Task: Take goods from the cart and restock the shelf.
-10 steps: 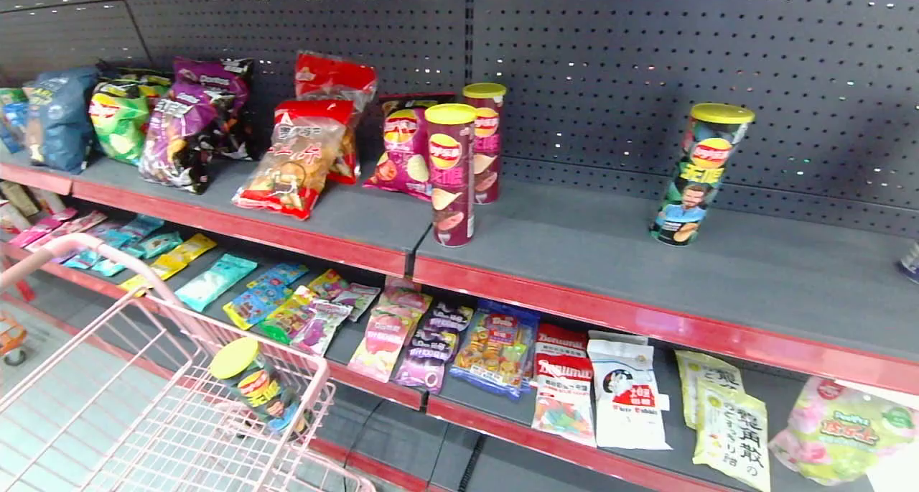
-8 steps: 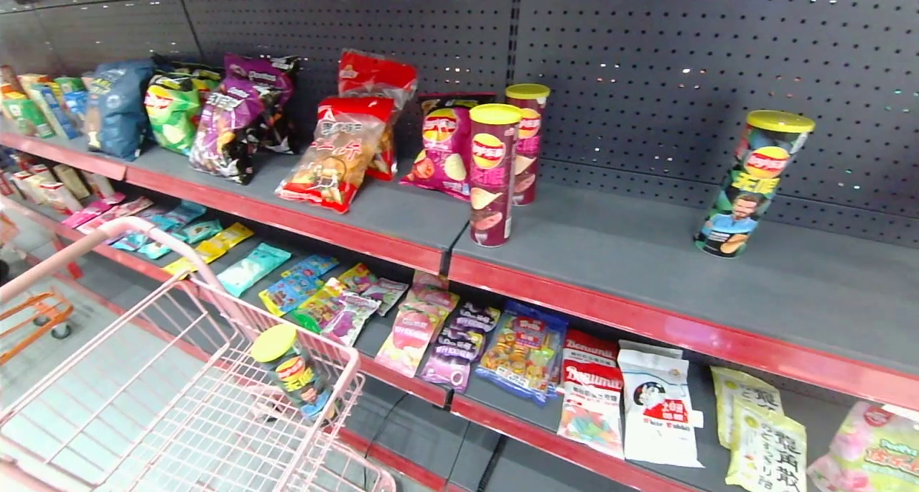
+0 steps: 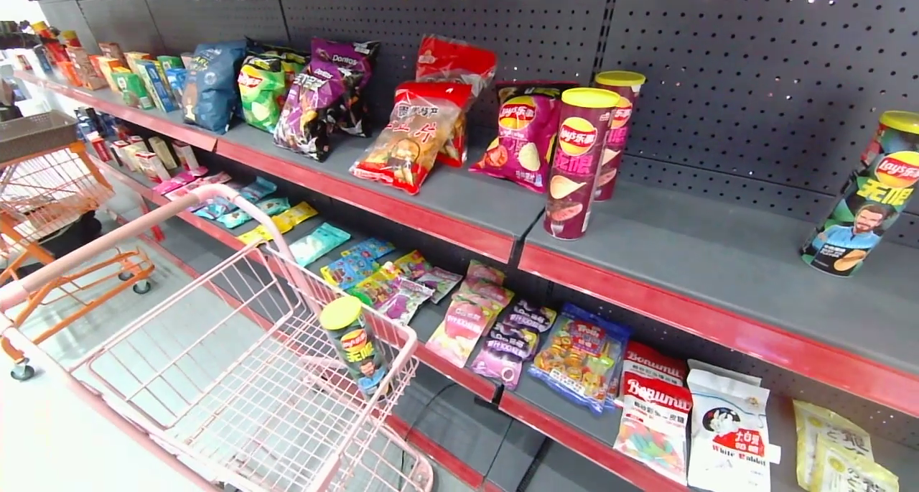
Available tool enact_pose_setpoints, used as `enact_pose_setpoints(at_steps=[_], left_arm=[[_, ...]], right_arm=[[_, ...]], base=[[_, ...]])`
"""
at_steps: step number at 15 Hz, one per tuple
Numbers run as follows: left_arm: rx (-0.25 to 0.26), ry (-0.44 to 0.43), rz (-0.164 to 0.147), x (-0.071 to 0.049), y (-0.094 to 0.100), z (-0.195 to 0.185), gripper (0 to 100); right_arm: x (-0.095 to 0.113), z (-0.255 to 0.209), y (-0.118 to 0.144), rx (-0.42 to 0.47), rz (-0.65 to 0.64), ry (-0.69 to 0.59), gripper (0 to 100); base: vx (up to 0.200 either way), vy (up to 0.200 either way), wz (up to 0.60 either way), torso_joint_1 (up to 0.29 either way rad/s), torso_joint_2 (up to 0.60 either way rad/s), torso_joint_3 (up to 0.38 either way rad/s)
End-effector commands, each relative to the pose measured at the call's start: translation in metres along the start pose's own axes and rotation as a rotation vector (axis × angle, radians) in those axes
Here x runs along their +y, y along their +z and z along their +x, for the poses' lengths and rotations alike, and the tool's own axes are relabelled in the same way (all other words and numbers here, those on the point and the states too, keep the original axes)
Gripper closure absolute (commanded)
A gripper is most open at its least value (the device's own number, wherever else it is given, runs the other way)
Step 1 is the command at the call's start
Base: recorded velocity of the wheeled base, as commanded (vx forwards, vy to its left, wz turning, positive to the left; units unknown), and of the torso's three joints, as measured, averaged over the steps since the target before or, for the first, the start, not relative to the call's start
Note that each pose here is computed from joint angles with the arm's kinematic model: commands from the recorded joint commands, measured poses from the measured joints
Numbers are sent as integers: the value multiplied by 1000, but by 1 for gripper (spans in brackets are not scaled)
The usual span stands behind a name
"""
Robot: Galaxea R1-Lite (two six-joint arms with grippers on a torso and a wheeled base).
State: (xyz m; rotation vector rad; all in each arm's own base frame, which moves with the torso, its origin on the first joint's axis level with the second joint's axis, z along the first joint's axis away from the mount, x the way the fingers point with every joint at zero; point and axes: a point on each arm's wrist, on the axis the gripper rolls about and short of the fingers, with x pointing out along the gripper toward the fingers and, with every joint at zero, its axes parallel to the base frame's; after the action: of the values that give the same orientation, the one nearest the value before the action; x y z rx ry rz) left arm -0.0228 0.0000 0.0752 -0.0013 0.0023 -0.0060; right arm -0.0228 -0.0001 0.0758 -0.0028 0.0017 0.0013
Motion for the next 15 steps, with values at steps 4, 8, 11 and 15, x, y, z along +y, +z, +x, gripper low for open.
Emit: enact_pose_setpoints(at_steps=[4,8,11,15], left_arm=[[-1,0,1,0,0,0,0],[1,0,0,0,0,0,0],[1,0,3,0,0,0,0],[8,-3,3,0,0,1,0]], right_arm=[[0,0,0,1,0,0,0],[0,0,0,1,0,0,0],[0,0,0,1,0,0,0],[0,0,0,1,0,0,0]], base=[[0,0,0,-183,467,286],[0,0,0,-198,553,350],[0,0,0,-175,531,351],[0,0,0,-120,397,275]])
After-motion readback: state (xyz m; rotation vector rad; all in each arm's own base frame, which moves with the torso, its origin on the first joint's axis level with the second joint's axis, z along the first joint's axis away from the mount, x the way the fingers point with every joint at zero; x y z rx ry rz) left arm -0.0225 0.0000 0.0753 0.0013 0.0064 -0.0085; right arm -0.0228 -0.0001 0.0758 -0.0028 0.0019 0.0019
